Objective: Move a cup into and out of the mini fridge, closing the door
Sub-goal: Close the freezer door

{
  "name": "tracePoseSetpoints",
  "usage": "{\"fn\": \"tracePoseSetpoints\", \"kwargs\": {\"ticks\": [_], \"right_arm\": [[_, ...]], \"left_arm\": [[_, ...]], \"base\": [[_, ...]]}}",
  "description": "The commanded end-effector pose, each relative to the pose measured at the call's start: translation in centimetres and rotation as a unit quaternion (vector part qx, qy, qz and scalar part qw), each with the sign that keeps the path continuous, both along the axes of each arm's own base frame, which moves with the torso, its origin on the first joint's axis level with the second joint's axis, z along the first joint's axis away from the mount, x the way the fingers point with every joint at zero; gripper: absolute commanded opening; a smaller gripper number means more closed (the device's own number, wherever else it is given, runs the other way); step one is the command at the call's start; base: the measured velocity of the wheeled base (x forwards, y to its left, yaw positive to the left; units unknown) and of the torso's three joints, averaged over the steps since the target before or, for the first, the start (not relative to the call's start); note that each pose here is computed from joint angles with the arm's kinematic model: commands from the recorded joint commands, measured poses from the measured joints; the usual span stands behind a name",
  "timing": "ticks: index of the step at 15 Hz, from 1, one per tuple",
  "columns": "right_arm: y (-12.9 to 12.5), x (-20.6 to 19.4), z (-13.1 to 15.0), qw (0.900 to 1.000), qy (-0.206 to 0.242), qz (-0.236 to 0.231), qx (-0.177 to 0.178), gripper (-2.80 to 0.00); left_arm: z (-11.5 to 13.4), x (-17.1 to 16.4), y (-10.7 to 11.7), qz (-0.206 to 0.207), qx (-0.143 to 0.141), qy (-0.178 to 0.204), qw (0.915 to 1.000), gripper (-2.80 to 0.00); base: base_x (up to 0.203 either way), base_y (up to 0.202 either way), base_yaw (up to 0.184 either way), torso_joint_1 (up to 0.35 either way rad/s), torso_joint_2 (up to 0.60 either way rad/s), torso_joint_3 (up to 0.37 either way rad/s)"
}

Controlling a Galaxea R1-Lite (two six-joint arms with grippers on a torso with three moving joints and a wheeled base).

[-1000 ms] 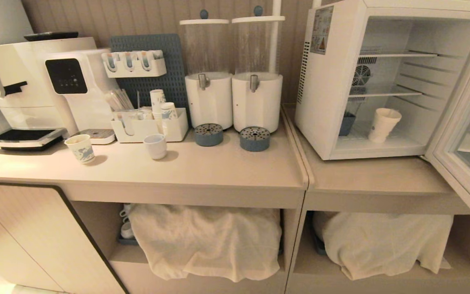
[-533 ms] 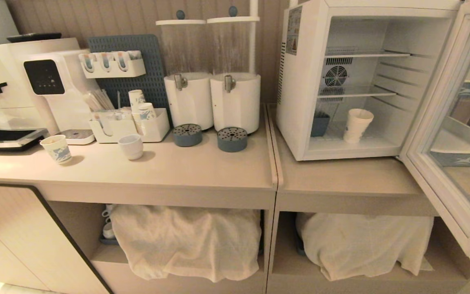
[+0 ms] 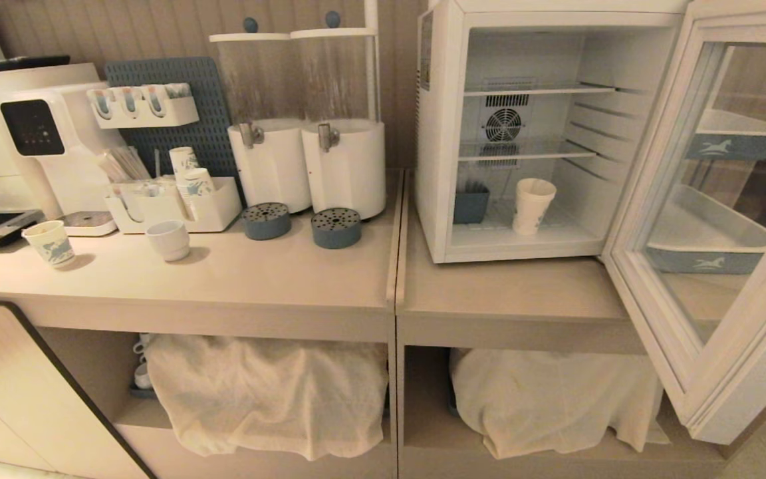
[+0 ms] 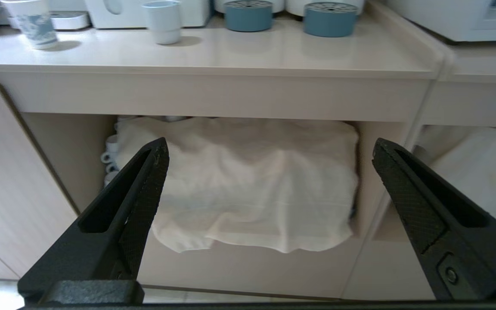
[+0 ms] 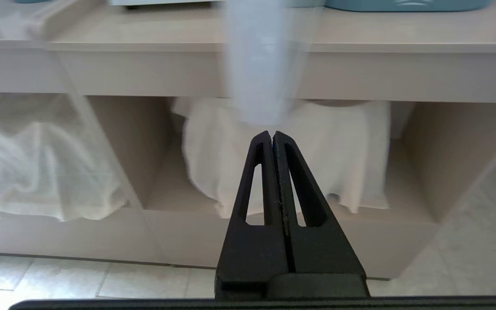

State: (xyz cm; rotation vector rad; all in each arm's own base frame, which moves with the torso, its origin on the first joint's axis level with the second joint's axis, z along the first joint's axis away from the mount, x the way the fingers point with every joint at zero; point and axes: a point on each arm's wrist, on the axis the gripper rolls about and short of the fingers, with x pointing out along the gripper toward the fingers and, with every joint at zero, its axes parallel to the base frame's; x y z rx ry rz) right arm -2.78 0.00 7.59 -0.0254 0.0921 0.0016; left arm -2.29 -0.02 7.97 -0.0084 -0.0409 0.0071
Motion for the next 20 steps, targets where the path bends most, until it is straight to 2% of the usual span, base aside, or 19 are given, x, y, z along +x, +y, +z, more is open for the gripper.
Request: {"fn": "tracePoseSetpoints", "kwargs": {"ticks": [1,12,20], "right_arm": [[0.0,0.01,-0.01,1.0,0.001,0.001,0.0,-2.8],[0.0,0.03,-0.03,1.0,0.001,-0.001,0.01,-2.8],[0.0,0.01,0.0,1.0,0.001,-0.002,0.01,-2.8]], "left_arm": [[-0.51,0.14,0.0,0.0,0.0,0.009,1.0,0.0],[-0.49,0.14,0.0,0.0,0.0,0.008,1.0,0.0],[-0.49,0.14,0.0,0.0,-0.001,0.008,1.0,0.0]], "base": [[0.0,-0.193,-0.002,0.006,0.0,0.002],[0.0,-0.191,0.002,0.0,0.0,0.003],[0.0,-0.022,0.0,0.0,0.0,0.001]]}}
